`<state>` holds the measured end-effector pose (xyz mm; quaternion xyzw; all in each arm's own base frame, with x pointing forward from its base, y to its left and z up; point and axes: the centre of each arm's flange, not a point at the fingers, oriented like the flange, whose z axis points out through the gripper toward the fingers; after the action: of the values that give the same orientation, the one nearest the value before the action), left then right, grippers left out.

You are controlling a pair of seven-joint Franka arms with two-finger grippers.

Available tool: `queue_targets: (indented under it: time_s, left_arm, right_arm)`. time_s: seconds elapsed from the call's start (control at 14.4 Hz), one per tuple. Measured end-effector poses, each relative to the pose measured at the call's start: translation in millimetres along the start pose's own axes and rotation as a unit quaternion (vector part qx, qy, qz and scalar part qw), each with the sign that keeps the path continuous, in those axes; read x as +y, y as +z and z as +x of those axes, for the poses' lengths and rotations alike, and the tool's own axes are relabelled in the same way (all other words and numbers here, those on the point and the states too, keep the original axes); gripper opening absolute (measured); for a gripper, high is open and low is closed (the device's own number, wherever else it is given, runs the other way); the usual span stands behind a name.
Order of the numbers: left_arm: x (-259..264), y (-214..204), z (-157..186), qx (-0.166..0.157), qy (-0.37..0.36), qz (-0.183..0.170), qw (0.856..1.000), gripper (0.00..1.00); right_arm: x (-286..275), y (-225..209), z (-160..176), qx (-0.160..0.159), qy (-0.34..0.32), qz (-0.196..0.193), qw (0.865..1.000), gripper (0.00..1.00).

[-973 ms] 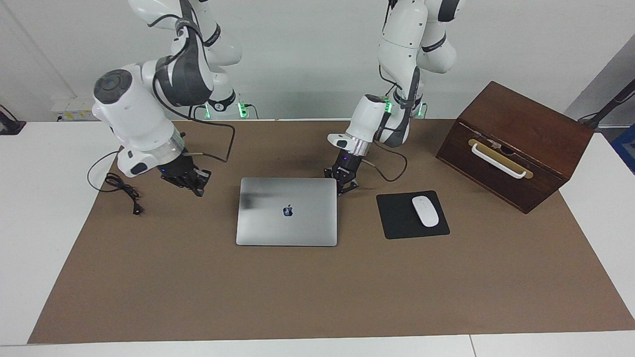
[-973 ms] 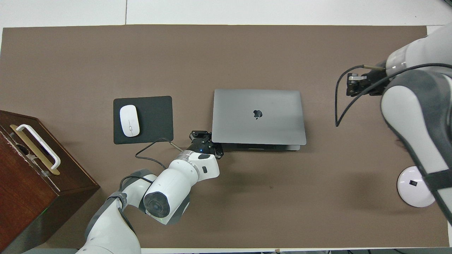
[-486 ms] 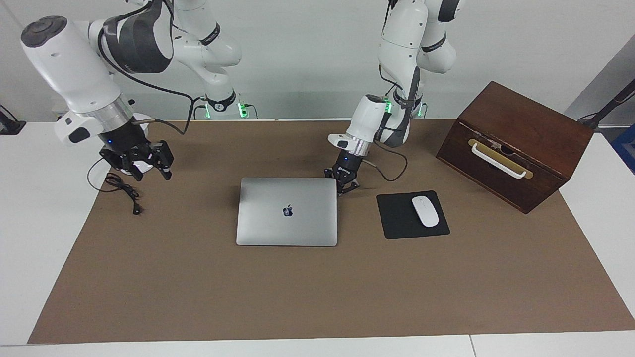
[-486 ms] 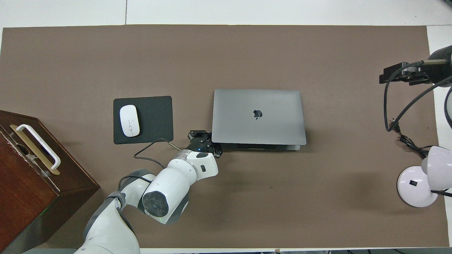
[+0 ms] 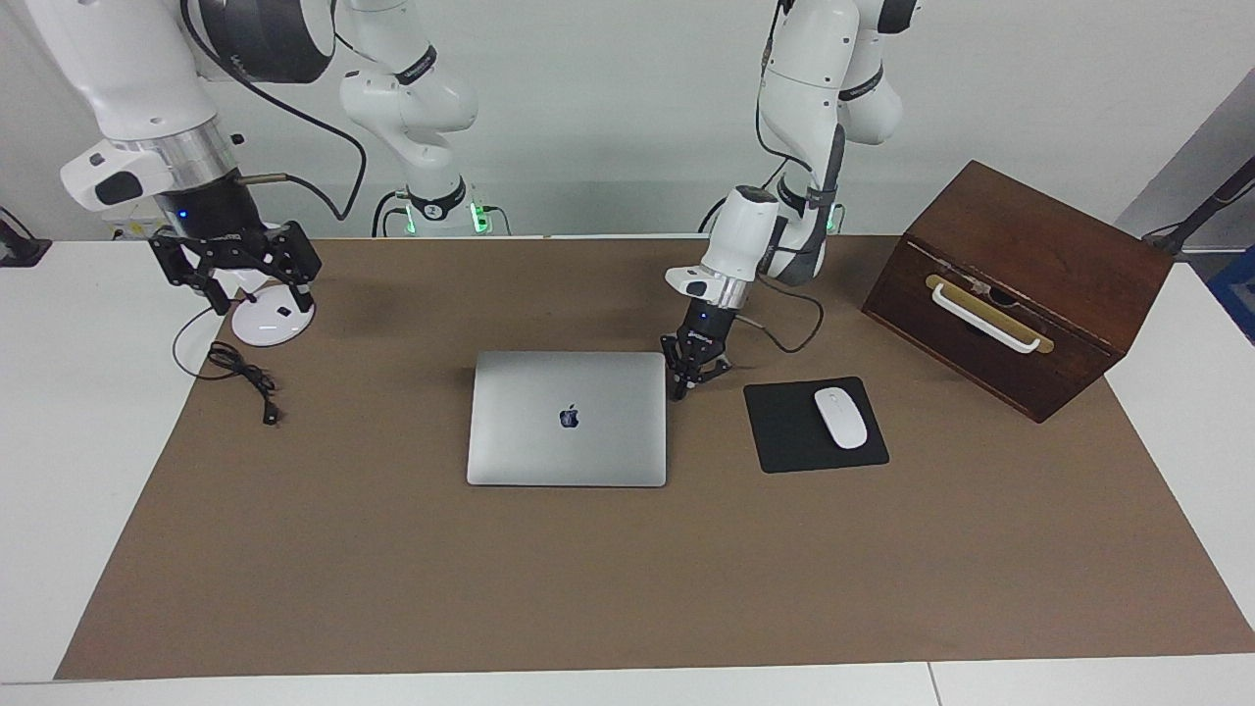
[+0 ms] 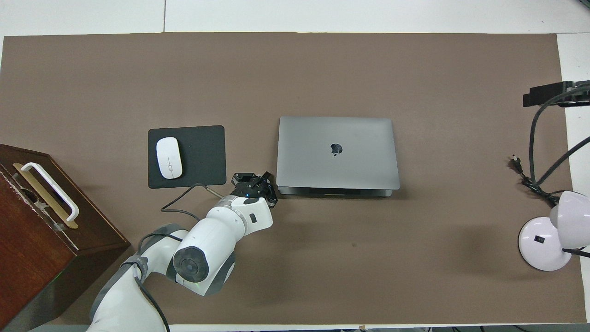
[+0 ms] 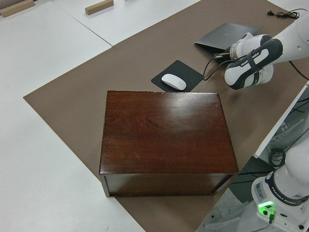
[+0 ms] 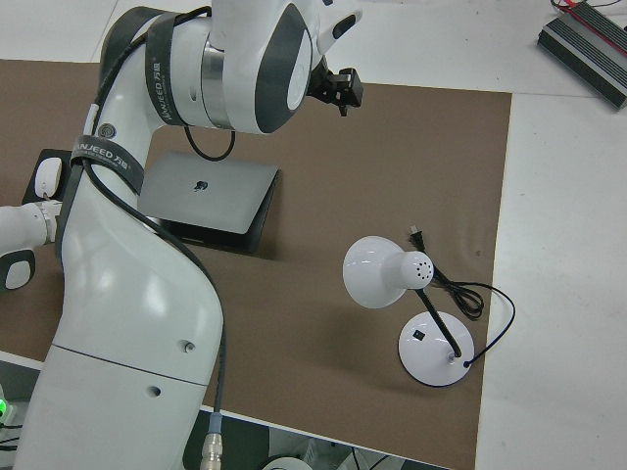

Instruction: Close laptop with both arms

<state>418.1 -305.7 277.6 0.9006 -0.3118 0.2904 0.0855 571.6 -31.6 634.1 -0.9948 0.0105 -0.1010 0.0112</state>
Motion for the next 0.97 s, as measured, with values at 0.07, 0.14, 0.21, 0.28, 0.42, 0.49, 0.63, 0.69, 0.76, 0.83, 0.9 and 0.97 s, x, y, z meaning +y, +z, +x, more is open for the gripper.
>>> queue_targets:
  time_s: [0.07, 0.14, 0.21, 0.28, 0.42, 0.49, 0.63, 0.69, 0.76, 0.83, 0.9, 0.97]
  left_arm:
    - [-5, -14, 9, -0.026, -0.005, -0.003, 1.000, 0.01]
    - [-11, -34, 20, -0.054, -0.011, -0.007, 0.998, 0.01]
    - [-18, -57, 31, -0.079, -0.016, -0.011, 0.997, 0.01]
    - [-27, -83, 43, -0.103, -0.021, -0.015, 0.994, 0.01]
    - [-45, -132, 64, -0.150, -0.028, -0.023, 0.988, 0.01]
    - [-53, -154, 73, -0.171, -0.033, -0.026, 0.984, 0.01]
    - [-72, -194, 88, -0.207, -0.042, -0.031, 0.977, 0.01]
    - [-82, -211, 93, -0.221, -0.046, -0.033, 0.974, 0.01]
    - [-92, -225, 97, -0.232, -0.052, -0.033, 0.971, 0.01]
    - [-104, -238, 100, -0.239, -0.059, -0.030, 0.969, 0.01]
    - [-116, -251, 102, -0.246, -0.063, -0.023, 0.967, 0.01]
    - [-128, -264, 105, -0.253, -0.067, -0.014, 0.965, 0.07]
  right_arm:
    - [1, -5, -5, 0.001, 0.001, -0.001, 1.000, 1.00]
    - [0, -8, -10, 0.001, 0.001, -0.001, 1.000, 1.00]
    - [0, -11, -15, -0.002, 0.001, -0.001, 1.000, 1.00]
    - [0, -12, -20, -0.006, 0.001, -0.001, 1.000, 1.00]
    - [-1, -15, -25, -0.009, 0.000, -0.002, 1.000, 1.00]
    - [-4, -16, -27, -0.009, -0.003, -0.002, 1.000, 1.00]
    - [-18, -16, -28, -0.010, -0.015, 0.000, 1.000, 1.00]
    - [-29, -15, -29, -0.011, -0.025, 0.002, 1.000, 1.00]
    - [-39, -15, -29, -0.011, -0.033, 0.004, 0.999, 1.00]
    - [-45, -15, -29, -0.011, -0.039, 0.005, 0.999, 1.00]
    - [-47, -15, -30, -0.011, -0.040, 0.005, 0.999, 1.00]
    - [-45, -15, -30, -0.011, -0.039, 0.005, 0.999, 1.00]
